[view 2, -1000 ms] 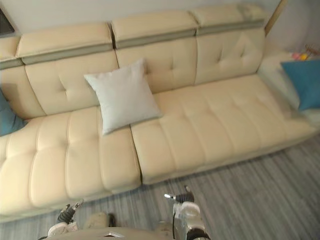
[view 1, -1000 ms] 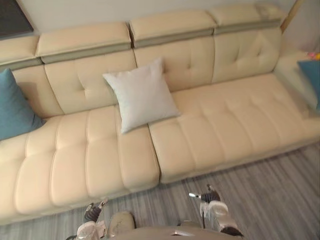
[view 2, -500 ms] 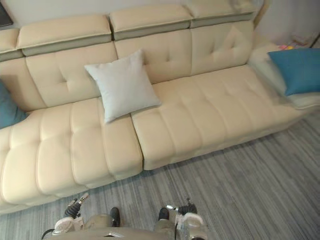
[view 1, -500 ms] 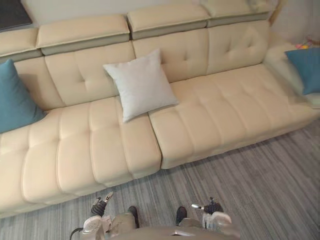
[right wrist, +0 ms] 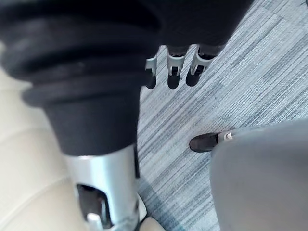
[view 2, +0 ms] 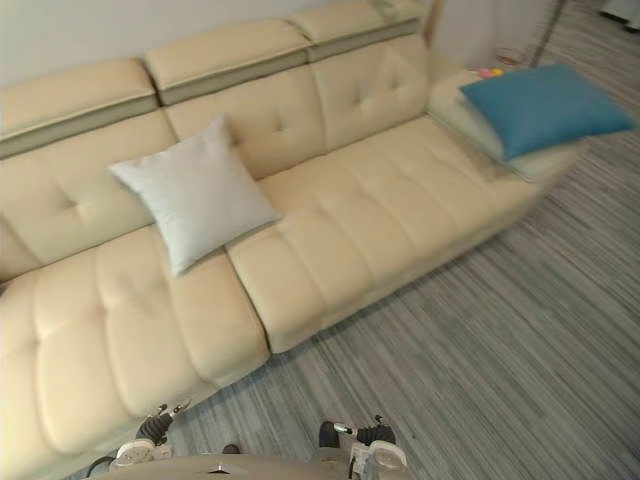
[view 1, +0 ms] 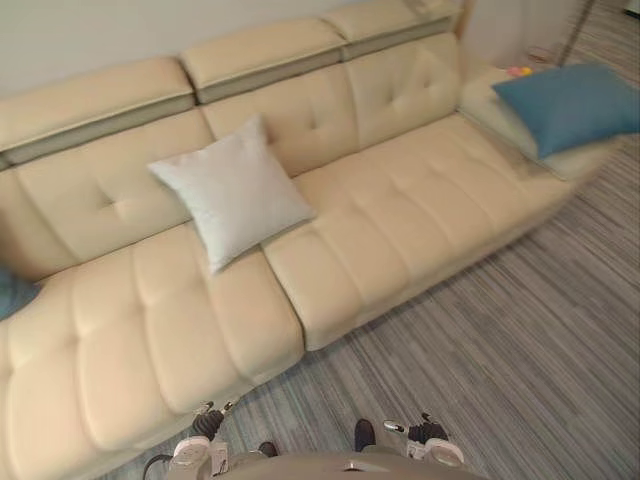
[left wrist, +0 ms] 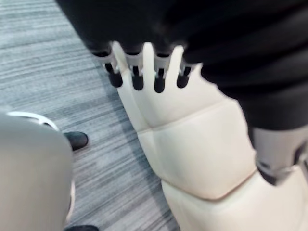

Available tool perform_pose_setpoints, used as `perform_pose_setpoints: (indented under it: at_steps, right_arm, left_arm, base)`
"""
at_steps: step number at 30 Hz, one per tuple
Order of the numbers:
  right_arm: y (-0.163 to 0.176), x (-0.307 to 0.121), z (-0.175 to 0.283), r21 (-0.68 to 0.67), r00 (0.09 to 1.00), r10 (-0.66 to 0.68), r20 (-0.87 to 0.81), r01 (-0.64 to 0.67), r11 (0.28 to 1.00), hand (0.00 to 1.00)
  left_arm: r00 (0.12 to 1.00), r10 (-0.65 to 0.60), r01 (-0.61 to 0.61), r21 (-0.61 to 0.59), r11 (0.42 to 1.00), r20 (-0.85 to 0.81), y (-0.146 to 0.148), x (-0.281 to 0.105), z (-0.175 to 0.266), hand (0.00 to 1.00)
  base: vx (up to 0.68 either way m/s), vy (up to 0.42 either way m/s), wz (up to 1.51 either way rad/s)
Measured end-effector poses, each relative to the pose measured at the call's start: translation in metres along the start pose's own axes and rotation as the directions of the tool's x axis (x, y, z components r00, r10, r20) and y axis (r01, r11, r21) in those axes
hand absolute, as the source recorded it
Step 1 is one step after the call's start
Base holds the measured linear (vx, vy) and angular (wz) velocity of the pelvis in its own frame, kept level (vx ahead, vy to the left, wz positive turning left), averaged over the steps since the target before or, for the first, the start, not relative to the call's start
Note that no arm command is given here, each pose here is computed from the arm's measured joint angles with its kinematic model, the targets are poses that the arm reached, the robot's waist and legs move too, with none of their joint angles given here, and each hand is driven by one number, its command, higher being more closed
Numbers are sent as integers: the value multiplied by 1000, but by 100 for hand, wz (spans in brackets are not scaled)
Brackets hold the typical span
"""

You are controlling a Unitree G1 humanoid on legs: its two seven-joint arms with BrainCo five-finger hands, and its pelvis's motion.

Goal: Pick up cushions and gather them together orderly.

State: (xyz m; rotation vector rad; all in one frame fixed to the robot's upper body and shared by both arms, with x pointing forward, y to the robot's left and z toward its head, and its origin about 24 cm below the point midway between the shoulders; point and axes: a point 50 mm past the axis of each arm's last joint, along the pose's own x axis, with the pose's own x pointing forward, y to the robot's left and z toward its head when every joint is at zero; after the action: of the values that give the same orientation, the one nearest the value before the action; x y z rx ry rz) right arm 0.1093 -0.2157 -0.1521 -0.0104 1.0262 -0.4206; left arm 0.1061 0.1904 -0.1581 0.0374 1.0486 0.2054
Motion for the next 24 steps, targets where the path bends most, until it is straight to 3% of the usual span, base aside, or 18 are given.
perform_pose_setpoints:
  at_steps: [8,19,24]
  right_arm:
    - [3,5,21,23,999,-1,39,0,1000,0]
    - [-6,6,19,48,999,-35,32,34,998,0]
    - [-9,8,22,-16,999,-31,27,31,999,0]
  left_arm:
    - [999,-12,12,7,1000,35,0,4,14,0]
    - [999,-31,30,29,999,40,-6,4,16,0]
    - [997,-52,51,5,999,60,-16,2,18,0]
  base:
    - [-52,-35,-116]
    - [-39,-75,-61]
    - [3,-38,-98]
